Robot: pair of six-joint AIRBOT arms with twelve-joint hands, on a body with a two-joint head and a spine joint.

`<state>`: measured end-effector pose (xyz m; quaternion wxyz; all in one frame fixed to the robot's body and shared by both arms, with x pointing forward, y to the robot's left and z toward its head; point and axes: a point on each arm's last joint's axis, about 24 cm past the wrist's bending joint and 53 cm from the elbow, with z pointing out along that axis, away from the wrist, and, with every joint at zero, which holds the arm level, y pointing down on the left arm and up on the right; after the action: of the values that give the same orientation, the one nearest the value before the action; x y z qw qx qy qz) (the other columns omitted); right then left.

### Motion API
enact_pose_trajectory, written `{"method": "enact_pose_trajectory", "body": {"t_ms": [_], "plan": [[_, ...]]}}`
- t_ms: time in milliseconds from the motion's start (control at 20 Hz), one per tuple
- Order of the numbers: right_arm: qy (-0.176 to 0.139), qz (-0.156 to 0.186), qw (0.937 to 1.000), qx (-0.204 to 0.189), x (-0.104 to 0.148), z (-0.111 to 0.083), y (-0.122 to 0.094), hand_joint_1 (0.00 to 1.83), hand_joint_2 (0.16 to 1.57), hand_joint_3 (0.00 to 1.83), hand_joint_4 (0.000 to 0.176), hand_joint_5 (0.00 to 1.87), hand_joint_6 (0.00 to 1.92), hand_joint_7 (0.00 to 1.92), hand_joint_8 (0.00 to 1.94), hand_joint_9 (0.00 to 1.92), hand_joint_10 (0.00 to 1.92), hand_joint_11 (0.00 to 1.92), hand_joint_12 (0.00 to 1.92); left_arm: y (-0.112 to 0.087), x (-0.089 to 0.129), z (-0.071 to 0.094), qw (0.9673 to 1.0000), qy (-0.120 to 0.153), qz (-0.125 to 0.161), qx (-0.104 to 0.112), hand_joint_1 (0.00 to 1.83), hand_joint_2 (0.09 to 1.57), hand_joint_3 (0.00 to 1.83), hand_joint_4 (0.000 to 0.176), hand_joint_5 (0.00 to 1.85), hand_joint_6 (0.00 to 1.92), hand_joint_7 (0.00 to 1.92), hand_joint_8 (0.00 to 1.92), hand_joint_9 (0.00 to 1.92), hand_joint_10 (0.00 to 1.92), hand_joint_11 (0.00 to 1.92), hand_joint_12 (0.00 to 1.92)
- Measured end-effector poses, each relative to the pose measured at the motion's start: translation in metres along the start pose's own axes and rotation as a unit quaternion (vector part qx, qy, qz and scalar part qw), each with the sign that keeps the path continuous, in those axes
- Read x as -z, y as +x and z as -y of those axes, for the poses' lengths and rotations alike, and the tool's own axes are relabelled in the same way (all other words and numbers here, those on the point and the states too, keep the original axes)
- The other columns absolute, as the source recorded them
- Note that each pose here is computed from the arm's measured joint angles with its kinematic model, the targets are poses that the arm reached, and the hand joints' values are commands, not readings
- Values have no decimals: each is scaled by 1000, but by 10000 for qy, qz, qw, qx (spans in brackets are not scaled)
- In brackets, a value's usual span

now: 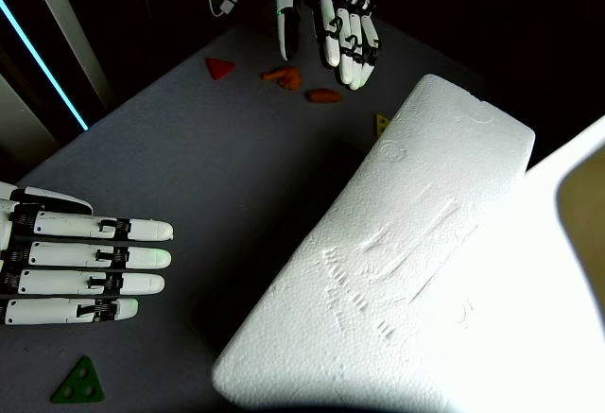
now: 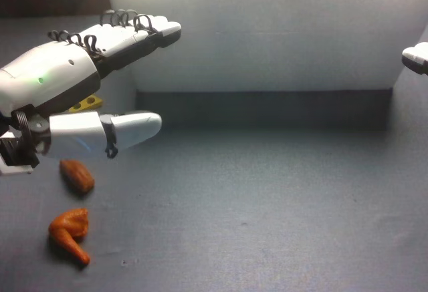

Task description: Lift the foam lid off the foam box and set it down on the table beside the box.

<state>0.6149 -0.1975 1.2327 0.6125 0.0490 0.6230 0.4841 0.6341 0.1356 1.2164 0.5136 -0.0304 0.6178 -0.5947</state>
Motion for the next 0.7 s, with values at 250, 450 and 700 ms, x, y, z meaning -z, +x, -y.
{"method": "enact_pose_trajectory", "body": {"t_ms": [250, 450, 700], "plan": [[15, 36, 10000, -3, -1, 0, -2, 553, 1277, 13, 0, 0, 0, 0, 0, 0, 0, 1, 1, -7, 3, 4, 10000, 17, 51, -39, 193, 1292, 10, 53, 0, 0, 0, 0, 0, 0, 0, 0], [42, 91, 9999, 8, -1, 2, -5, 577, 1284, 10, 0, 0, 0, 0, 0, 0, 0, 0, 0, -8, 8, 7, 9999, 18, 56, -119, 151, 1288, 3, 37, 3, 1, 0, 0, 0, 0, 0, 0], [-5, 379, 9993, 23, -1, -1, -19, 627, 1297, 11, 0, 0, 0, 0, 0, 0, 0, 1, 0, -30, 11, 10, 9989, 50, 412, -228, 253, 1272, 0, 39, 36, 10, 0, 0, 0, 0, 0, 0]]}}
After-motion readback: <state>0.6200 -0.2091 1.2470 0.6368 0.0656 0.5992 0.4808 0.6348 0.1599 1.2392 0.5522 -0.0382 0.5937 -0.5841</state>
